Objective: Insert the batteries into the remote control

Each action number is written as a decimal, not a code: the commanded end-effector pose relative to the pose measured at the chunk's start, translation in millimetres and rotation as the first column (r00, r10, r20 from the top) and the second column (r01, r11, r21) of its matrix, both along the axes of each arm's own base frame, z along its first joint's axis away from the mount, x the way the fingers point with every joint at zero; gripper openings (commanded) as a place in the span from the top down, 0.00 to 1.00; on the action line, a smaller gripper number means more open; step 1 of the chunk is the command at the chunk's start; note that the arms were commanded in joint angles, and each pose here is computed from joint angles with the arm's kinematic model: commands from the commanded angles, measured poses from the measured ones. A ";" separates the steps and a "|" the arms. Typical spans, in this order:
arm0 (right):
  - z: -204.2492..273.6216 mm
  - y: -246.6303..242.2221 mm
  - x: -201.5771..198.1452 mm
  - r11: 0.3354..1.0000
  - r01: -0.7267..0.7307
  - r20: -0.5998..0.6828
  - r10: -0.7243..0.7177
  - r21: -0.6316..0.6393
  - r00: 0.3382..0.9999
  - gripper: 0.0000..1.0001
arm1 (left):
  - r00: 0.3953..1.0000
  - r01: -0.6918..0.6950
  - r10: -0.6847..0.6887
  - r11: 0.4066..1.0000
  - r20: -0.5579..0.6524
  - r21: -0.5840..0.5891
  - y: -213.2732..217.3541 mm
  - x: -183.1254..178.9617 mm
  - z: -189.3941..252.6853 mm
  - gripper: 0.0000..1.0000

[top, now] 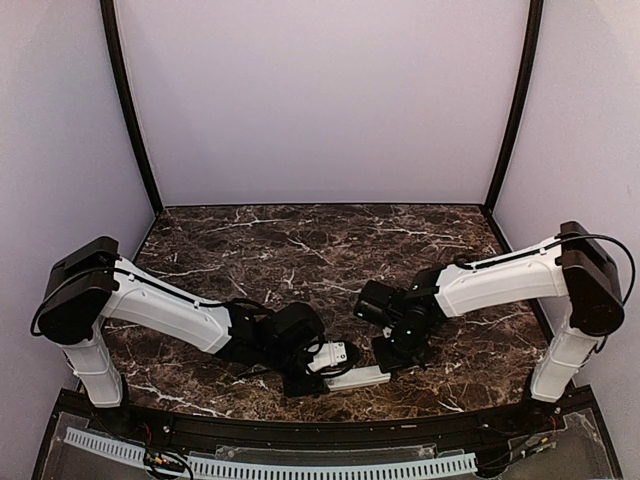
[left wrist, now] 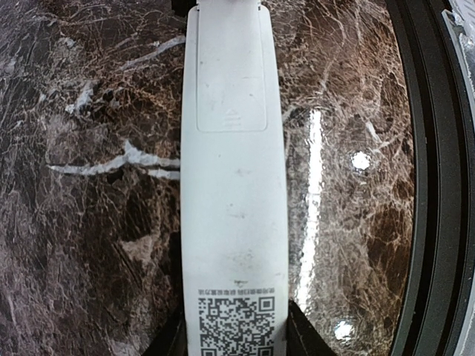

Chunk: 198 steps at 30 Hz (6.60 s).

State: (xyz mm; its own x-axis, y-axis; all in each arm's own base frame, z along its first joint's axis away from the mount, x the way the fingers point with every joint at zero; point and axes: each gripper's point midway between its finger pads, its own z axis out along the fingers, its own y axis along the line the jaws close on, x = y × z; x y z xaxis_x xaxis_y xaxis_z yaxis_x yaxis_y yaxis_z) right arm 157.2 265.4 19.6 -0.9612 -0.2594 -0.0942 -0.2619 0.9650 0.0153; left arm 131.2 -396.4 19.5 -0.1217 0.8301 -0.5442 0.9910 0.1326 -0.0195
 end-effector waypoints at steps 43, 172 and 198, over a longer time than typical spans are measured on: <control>54.4 36.8 -3.7 0.920 -0.137 0.025 0.137 0.366 0.990 1.00 | 0.999 0.025 -0.023 0.997 -0.024 0.067 16.6 -11.6 -8.7 0.77; 39.7 10.4 -2.7 0.929 0.153 -0.119 -0.119 0.336 0.986 0.01 | 0.999 -0.049 0.048 0.998 -0.023 -0.034 35.5 -11.5 -10.0 0.42; 16.5 24.0 -21.4 0.947 0.193 -0.163 -0.154 0.256 0.975 0.02 | 0.999 0.001 -0.005 0.997 -0.045 -0.083 27.1 -19.1 -11.3 0.62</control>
State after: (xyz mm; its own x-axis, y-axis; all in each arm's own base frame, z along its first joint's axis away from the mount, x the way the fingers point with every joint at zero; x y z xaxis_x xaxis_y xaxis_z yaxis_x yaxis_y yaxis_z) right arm 129.0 283.3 39.8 -0.9980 -0.0595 0.0220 -0.0490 0.9437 0.3272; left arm 119.4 -378.1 19.5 -0.1321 0.7627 -0.6331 0.9899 0.1342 -0.0448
